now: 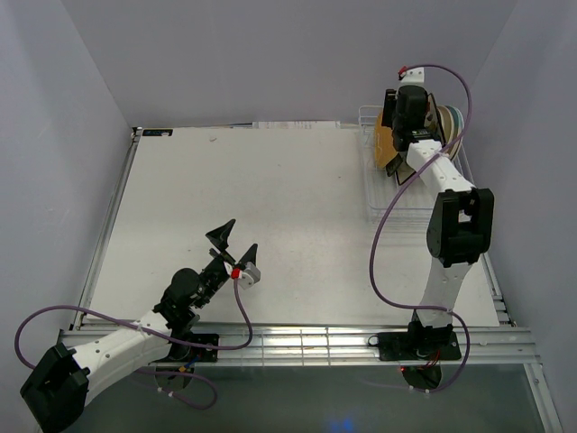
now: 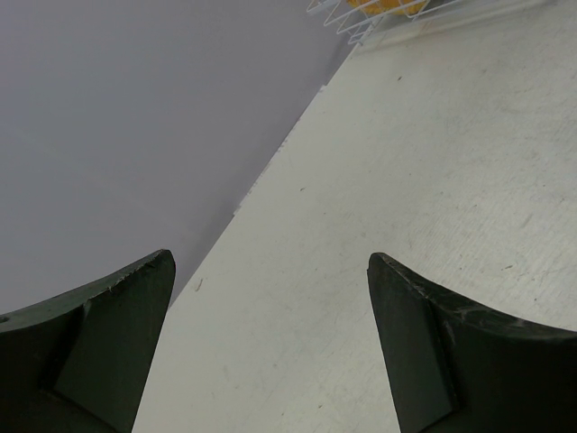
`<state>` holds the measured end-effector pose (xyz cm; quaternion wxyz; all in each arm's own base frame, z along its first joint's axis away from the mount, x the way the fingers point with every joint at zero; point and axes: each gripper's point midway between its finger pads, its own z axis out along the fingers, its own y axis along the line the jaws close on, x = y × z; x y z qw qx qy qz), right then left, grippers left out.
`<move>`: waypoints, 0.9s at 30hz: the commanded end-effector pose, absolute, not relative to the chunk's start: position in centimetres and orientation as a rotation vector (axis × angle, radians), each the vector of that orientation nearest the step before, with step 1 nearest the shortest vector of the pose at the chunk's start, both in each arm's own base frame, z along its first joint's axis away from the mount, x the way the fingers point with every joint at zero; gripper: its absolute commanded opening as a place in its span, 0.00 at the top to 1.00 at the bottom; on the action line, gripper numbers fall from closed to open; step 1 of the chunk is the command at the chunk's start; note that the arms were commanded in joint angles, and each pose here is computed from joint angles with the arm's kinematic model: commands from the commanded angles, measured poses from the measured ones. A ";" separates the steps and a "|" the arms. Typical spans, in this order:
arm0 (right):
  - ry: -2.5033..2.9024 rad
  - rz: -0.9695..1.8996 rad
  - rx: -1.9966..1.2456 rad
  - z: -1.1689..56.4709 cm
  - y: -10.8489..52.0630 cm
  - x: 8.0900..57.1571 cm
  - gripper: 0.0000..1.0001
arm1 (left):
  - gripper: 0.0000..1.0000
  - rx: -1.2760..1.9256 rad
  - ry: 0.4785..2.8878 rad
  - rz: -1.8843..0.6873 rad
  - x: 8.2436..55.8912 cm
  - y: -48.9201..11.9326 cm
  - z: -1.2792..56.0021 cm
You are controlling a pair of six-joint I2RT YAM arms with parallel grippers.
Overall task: Load the plates into the dish rack
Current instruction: Insert the plate into the dish rack, then reset both arms
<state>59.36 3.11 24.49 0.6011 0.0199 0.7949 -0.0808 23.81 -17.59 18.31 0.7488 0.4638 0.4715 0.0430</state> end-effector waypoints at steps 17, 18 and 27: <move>1.761 0.064 0.179 31.7 4.4 50.8 0.10 | 0.02 1.070 1.091 0.087 23.1 -17.0 14.4; 1.761 0.102 0.167 31.8 5.2 50.3 0.10 | 0.02 1.067 1.091 0.087 23.1 -17.0 14.5; 1.677 0.328 -0.050 32.1 11.9 42.4 0.10 | 0.02 1.002 1.145 0.009 23.3 -17.5 14.9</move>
